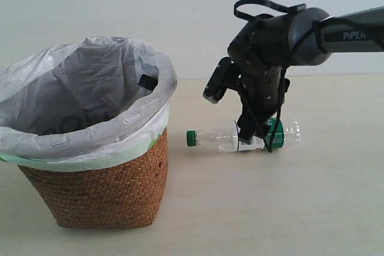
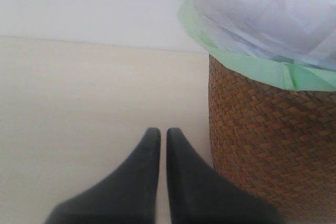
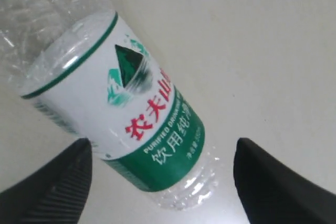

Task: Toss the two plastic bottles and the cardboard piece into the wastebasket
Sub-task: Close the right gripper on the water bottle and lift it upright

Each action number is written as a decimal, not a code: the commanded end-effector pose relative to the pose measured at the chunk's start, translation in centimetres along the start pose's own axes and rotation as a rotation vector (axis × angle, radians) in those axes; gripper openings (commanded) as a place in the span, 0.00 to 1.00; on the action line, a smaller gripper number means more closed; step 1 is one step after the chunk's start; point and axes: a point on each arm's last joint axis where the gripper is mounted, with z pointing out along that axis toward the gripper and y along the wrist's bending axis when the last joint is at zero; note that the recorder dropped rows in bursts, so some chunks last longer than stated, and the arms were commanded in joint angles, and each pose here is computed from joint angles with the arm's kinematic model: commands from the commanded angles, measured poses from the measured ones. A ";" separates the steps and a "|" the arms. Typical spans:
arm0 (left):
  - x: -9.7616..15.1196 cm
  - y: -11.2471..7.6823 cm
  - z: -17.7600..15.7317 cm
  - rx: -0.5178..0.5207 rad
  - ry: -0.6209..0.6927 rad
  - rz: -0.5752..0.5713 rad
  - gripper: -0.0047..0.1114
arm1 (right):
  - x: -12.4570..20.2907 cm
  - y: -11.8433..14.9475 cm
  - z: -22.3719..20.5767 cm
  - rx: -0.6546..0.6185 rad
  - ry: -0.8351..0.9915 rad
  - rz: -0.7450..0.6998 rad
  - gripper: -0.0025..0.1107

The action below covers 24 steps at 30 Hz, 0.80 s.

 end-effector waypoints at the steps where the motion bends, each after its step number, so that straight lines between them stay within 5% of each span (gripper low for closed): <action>1: 0.0 0.0 0.0 -0.003 -0.007 -0.001 0.07 | -0.1 0.9 2.6 -0.027 0.022 -0.024 0.62; 7: 0.0 0.0 0.0 -0.003 -0.007 -0.001 0.07 | -0.1 2.5 5.5 -0.067 0.069 -0.043 0.61; 13: 0.0 0.0 0.0 -0.003 -0.007 -0.001 0.07 | -0.3 2.5 5.7 -0.059 0.055 -0.067 0.43; 19: 0.0 0.0 0.0 -0.003 -0.007 -0.001 0.07 | -0.4 2.5 5.7 -0.060 0.040 -0.077 0.66; 24: 0.0 0.0 0.0 -0.003 -0.007 -0.001 0.07 | -0.1 2.6 5.7 -0.068 0.076 -0.079 0.68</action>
